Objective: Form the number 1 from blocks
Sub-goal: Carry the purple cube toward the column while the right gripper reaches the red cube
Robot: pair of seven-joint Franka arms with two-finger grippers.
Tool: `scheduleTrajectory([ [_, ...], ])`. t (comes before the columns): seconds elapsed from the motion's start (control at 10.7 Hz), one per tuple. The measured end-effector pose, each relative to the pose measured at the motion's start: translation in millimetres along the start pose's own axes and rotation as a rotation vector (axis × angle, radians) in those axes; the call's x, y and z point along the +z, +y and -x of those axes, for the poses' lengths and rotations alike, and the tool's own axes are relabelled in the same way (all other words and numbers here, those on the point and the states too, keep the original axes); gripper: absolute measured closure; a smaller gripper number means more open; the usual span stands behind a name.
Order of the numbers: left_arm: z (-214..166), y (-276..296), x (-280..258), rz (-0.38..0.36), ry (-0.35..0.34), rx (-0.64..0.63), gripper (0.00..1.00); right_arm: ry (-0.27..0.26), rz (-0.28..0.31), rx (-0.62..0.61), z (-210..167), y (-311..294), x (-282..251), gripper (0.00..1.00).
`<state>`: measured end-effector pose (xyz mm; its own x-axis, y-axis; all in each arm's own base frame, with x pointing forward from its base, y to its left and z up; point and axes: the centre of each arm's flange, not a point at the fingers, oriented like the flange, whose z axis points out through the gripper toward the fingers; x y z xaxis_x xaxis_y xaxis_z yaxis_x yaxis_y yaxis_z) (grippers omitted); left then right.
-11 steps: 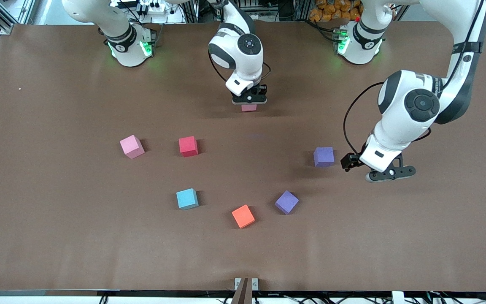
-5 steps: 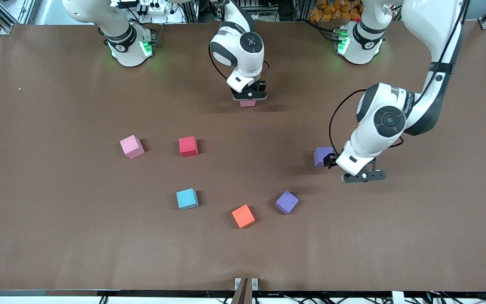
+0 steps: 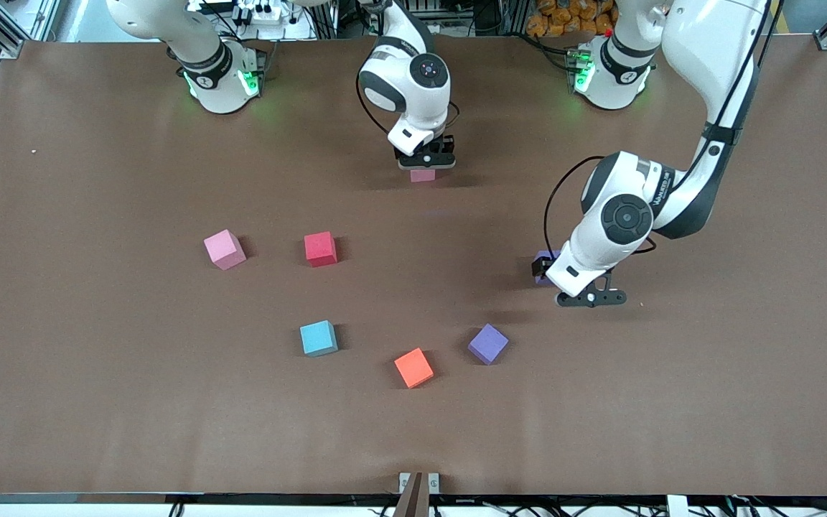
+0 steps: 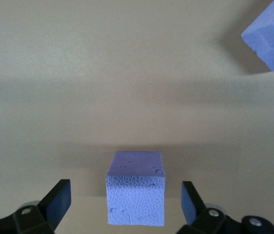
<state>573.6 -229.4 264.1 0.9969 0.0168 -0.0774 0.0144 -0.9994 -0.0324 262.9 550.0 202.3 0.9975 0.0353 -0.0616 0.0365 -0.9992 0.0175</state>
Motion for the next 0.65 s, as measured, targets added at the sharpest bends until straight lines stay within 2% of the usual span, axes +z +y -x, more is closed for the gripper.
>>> scheduleTrajectory([
  [0.09, 1, 2, 5, -0.002, -0.009, 0.003, 0.0, 0.01, -0.015, 0.018, -5, 0, -9, 0.01],
  [0.37, 11, 5, 26, -0.004, -0.025, 0.015, 0.0, 0.043, -0.073, 0.088, -45, 17, -55, 0.0],
  [0.65, 24, 2, 49, -0.001, -0.029, 0.019, 0.0, 0.044, -0.045, 0.089, -111, 84, -98, 0.0],
])
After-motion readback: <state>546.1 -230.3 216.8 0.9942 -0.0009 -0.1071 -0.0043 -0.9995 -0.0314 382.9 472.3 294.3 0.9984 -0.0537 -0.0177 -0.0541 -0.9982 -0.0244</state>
